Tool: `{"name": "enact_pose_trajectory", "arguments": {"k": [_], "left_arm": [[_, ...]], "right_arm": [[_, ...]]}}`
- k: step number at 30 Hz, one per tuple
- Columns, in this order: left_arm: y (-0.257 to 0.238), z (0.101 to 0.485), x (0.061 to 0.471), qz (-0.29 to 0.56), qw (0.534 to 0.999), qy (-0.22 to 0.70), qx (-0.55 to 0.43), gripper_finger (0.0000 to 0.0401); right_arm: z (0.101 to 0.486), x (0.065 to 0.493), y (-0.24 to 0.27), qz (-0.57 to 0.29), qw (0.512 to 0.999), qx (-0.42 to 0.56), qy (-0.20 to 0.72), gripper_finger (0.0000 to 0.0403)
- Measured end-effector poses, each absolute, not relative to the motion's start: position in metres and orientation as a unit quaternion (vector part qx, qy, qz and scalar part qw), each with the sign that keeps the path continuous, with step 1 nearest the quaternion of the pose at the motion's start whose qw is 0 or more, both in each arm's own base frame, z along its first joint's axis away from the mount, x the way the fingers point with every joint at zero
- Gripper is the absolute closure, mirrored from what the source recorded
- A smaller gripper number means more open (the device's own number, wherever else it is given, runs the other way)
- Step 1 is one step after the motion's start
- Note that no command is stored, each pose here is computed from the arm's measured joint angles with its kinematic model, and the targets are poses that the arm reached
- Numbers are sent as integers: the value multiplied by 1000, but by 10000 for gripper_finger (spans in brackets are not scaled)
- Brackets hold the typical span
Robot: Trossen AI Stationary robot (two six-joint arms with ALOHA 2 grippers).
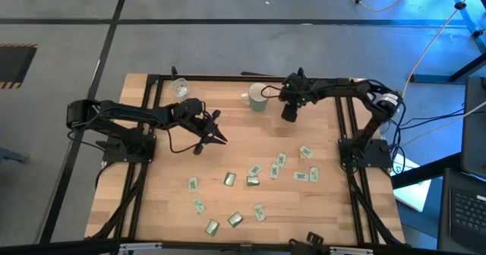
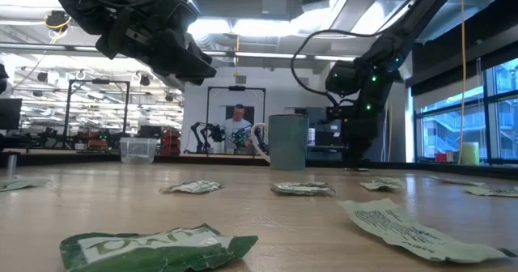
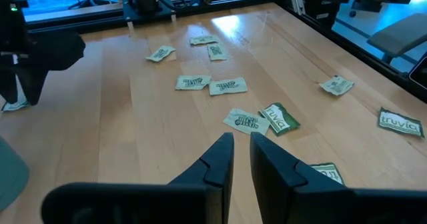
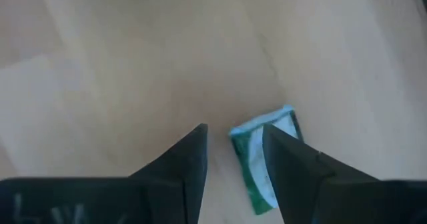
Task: Pick and place Stevia / Truvia into bins
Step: Put the truvia packet into the transparent bin
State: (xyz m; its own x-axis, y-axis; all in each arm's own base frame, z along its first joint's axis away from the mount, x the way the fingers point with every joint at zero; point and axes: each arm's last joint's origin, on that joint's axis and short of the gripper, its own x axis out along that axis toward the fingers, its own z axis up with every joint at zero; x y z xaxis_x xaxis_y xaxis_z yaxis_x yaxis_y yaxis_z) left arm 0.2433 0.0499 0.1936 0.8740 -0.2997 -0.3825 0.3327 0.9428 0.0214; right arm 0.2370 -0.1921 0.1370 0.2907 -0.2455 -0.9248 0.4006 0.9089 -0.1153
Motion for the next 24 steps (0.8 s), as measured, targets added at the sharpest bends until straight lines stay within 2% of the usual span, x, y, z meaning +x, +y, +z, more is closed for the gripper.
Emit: {"name": "enact_pose_trajectory", "arguments": {"k": [8,20,24], "left_arm": [[50,194,243,-163,967,191,43,356],[50,194,243,-163,967,191,43,356],[50,194,243,-163,967,191,43,356]], "right_arm": [[128,232,-199,-221,783,86,575,267],[126,231,-199,-226,775,83,584,384],[128,232,-198,-227,777,82,581,396]]}}
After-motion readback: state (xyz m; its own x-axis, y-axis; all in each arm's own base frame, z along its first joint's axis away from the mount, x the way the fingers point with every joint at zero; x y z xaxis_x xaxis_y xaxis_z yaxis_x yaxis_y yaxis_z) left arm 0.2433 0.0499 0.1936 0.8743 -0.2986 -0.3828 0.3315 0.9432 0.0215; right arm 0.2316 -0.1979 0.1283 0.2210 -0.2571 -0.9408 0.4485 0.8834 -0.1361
